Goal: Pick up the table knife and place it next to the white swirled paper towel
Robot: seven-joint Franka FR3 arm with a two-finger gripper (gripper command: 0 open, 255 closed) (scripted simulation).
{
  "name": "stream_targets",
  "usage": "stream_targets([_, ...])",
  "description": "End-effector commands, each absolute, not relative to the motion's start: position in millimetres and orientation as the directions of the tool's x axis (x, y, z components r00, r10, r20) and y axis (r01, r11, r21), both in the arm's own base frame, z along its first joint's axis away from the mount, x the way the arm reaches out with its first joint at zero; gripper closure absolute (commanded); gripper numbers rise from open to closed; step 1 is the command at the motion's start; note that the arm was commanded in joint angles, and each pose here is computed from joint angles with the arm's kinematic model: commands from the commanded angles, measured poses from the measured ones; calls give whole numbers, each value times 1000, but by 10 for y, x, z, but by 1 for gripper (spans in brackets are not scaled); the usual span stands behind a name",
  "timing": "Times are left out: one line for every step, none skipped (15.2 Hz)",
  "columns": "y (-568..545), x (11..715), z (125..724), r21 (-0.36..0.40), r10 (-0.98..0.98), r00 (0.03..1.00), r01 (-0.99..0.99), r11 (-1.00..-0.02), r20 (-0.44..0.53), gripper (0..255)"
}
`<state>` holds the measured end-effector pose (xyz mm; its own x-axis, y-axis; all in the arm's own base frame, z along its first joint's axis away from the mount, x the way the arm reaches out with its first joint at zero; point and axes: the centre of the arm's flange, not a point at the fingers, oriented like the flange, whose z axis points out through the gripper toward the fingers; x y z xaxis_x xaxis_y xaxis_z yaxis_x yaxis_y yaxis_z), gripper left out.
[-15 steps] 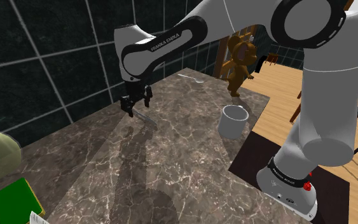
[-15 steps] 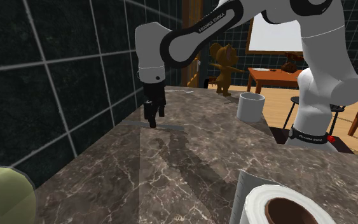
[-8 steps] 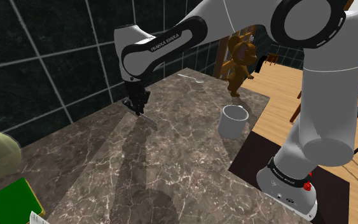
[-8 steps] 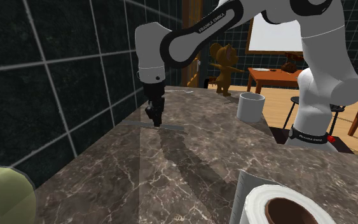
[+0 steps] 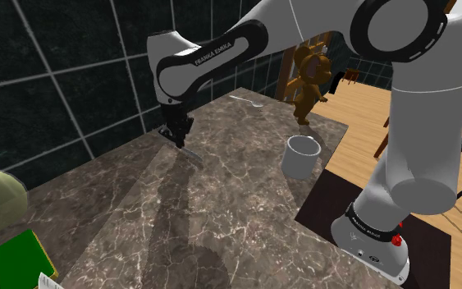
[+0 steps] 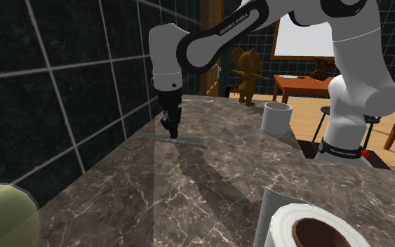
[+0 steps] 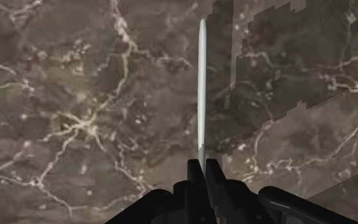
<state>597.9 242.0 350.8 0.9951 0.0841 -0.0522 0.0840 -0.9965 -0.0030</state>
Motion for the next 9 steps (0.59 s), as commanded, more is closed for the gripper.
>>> stream_targets([2421,5980,3586,-3,84,995,84,-996,-52,255])
stream_targets([2421,5981,3639,-3,84,995,84,-996,-52,255])
stream_targets([2421,5981,3692,-3,84,995,84,-996,-52,255])
stream_targets([2421,5981,3744,-3,84,995,84,-996,-52,255])
stream_targets([2421,5981,3797,-3,84,995,84,-996,-52,255])
stream_targets([2421,5981,3850,-3,84,995,84,-996,-52,255])
stream_targets([2421,5981,3903,-3,84,995,84,-996,-52,255])
stream_targets([2421,5981,3956,-3,84,995,84,-996,-52,255])
stream_targets([2421,5981,4008,-3,84,995,84,-996,-52,255])
